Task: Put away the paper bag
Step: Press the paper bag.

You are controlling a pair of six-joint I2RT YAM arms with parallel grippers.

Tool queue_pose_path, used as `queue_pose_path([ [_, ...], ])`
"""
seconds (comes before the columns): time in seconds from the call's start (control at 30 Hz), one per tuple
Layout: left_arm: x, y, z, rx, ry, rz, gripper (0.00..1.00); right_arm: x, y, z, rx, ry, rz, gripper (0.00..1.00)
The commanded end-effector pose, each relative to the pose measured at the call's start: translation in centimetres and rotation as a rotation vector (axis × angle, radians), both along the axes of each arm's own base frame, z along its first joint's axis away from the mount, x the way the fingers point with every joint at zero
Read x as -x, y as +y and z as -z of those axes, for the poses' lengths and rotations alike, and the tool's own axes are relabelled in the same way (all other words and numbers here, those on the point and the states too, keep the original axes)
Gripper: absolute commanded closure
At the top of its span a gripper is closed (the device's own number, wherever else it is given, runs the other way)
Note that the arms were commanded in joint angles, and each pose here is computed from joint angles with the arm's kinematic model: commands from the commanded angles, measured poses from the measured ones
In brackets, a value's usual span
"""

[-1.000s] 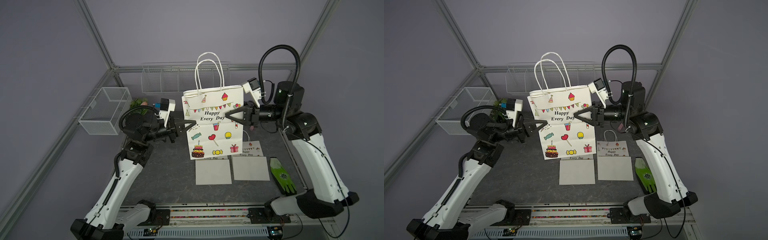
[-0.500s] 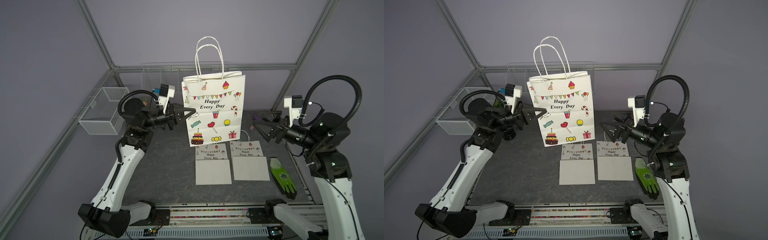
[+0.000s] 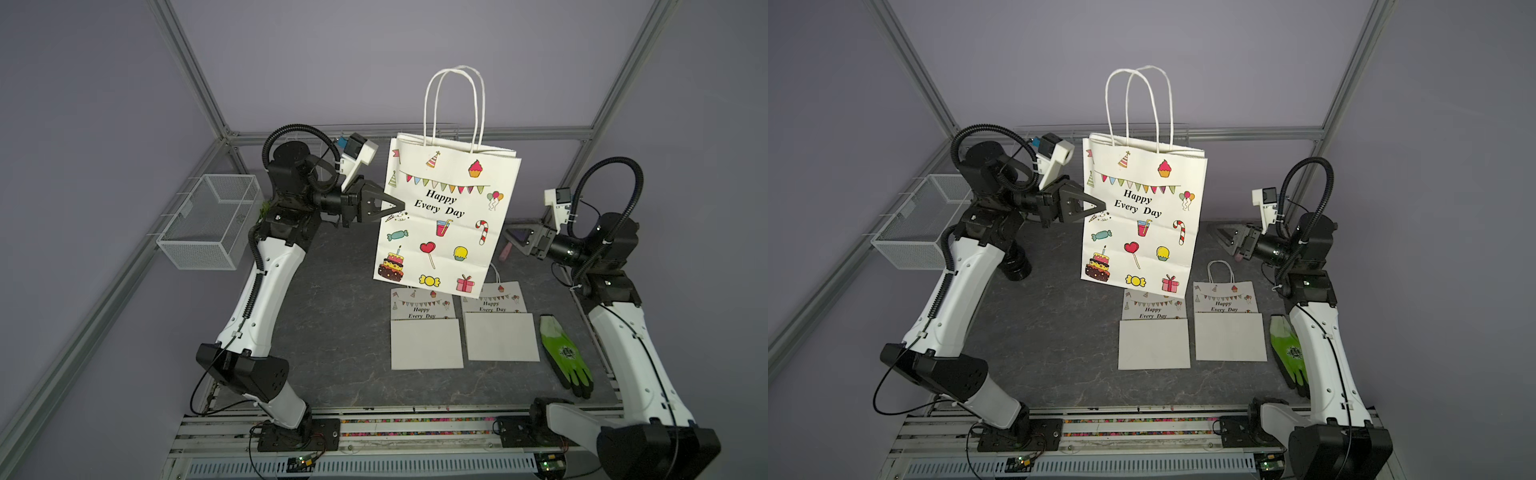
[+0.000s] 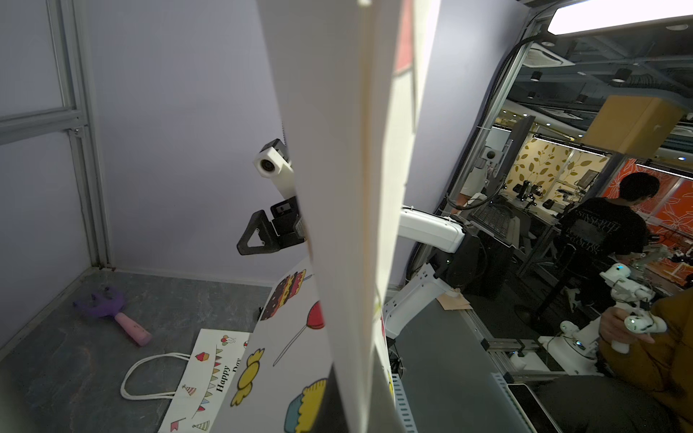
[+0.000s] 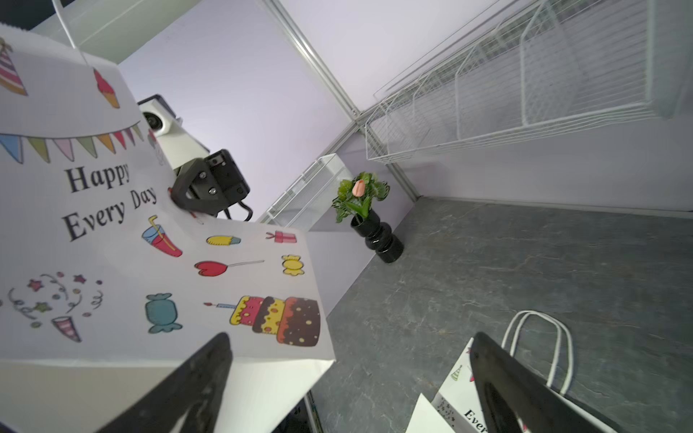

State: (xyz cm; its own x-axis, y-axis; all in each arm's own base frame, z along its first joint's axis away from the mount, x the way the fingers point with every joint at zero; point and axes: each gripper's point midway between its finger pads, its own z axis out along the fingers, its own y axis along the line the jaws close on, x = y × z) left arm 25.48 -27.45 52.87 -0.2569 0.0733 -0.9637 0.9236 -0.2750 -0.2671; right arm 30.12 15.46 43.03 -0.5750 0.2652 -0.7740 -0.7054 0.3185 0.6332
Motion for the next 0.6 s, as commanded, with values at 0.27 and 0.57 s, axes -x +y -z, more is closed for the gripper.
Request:
queue_pose_path([
  [0.27,0.9,0.0,2.2,-0.039,0.134,0.114,1.0,6.0,3.4,-1.1,0.107,-0.219,-0.146,0.1],
  [0.57,1.1,0.1,2.2,-0.041,0.14,0.111,1.0,4.8,0.3,1.6,0.228,-0.237,0.177,0.18],
])
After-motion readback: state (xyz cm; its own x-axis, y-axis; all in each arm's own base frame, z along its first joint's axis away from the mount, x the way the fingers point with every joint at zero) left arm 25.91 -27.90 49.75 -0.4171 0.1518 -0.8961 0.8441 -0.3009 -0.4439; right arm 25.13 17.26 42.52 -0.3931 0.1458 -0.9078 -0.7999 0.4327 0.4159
